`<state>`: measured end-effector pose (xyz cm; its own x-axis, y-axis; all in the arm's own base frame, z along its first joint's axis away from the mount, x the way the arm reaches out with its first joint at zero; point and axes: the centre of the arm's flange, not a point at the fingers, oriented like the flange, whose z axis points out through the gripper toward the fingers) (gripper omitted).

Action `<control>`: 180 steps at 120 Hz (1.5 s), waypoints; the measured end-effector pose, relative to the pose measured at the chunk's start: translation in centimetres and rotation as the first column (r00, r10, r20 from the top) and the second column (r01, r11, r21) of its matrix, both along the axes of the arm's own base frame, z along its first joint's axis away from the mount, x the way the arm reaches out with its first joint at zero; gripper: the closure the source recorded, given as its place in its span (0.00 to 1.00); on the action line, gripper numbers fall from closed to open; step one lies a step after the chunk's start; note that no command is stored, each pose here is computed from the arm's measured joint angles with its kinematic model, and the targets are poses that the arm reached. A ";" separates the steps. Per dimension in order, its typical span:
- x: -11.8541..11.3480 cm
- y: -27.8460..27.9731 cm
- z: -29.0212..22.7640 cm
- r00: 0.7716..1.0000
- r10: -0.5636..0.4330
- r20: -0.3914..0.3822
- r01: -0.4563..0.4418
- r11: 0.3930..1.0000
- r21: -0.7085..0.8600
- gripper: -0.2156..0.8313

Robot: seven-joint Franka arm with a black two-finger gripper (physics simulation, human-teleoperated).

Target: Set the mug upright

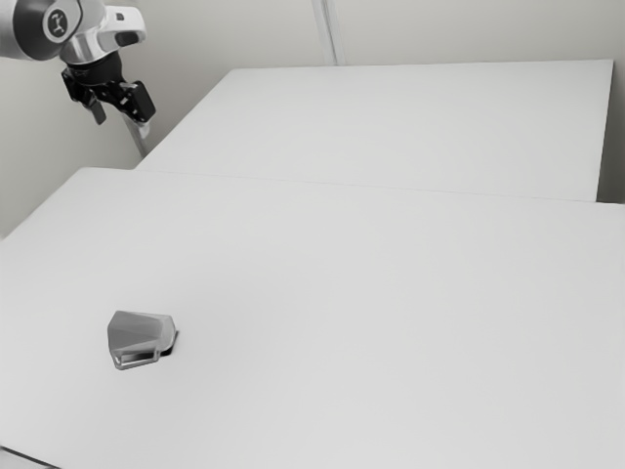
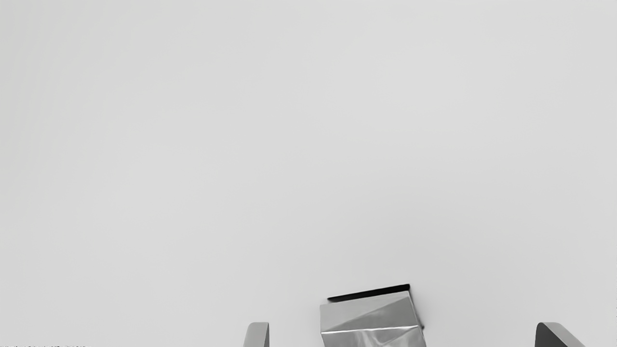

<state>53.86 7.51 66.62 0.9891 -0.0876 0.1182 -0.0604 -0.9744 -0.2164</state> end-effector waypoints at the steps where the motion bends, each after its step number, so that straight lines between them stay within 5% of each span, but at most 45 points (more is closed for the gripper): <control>1: 0.0 0.0 0.0 1.000 0.002 0.000 -0.002 1.000 0.000 0.21; 32: -0.3 1.1 -0.9 0.998 0.063 -0.005 -0.063 0.998 -0.011 0.21; 49: -1.8 6.2 -4.0 0.979 0.191 -0.073 -0.198 0.975 -0.102 0.21; 67: -6.8 15.1 -10.6 0.884 0.402 -0.239 -0.459 0.842 -0.284 0.21; 81: -10.5 18.8 -15.2 0.806 0.469 -0.362 -0.587 0.718 -0.375 0.21; 123: -14.6 23.1 -27.9 0.673 0.437 -0.597 -0.737 0.472 -0.484 0.21; 180: -11.5 23.1 -35.7 0.725 0.376 -0.576 -0.687 0.348 -0.638 0.21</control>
